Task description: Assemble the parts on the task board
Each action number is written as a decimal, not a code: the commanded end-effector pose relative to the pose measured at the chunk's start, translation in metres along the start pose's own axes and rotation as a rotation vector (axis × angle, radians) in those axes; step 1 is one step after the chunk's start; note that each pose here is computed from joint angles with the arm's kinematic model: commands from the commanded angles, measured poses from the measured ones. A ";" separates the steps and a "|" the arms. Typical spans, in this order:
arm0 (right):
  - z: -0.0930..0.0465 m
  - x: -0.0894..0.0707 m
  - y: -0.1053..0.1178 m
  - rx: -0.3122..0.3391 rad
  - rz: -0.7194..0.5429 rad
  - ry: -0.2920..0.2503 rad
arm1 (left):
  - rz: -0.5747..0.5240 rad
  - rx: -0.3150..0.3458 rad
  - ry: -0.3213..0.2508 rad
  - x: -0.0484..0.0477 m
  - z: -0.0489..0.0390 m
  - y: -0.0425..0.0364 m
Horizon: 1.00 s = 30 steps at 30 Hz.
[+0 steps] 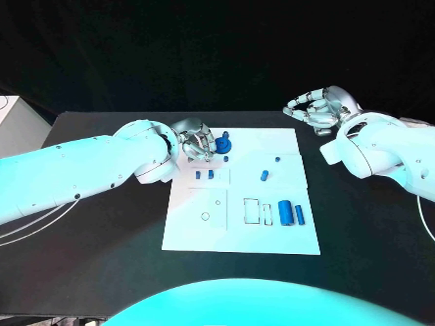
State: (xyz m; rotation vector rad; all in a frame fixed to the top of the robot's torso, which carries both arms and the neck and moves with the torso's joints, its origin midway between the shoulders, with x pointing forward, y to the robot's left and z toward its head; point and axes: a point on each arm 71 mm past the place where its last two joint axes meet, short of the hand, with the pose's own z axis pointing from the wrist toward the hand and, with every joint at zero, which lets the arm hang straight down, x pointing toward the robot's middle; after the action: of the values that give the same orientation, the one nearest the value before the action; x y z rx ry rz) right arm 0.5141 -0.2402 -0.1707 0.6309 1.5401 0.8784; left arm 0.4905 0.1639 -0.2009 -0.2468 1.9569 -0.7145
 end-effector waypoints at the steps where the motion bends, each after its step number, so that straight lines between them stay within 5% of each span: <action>1: 0.000 0.001 0.001 -0.019 0.002 0.013 | 0.108 0.222 -0.082 0.0007 0.0039 -0.0168; 6: 0.000 0.001 0.002 -0.035 0.002 0.003 | 0.270 0.338 -0.098 0.0137 0.0132 -0.0246; 13: 0.001 0.000 0.003 -0.047 0.000 -0.006 | 0.429 0.390 -0.083 0.0243 0.0215 -0.0280; 30: 0.001 0.000 0.004 -0.053 0.001 -0.009 | 0.556 0.318 -0.008 0.0358 0.0362 -0.0295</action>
State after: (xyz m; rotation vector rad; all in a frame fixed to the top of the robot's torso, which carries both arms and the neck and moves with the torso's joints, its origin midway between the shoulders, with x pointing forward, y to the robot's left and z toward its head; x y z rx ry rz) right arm 0.5146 -0.2391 -0.1686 0.6116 1.5141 0.9000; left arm 0.5010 0.1116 -0.2186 0.4164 1.7127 -0.6830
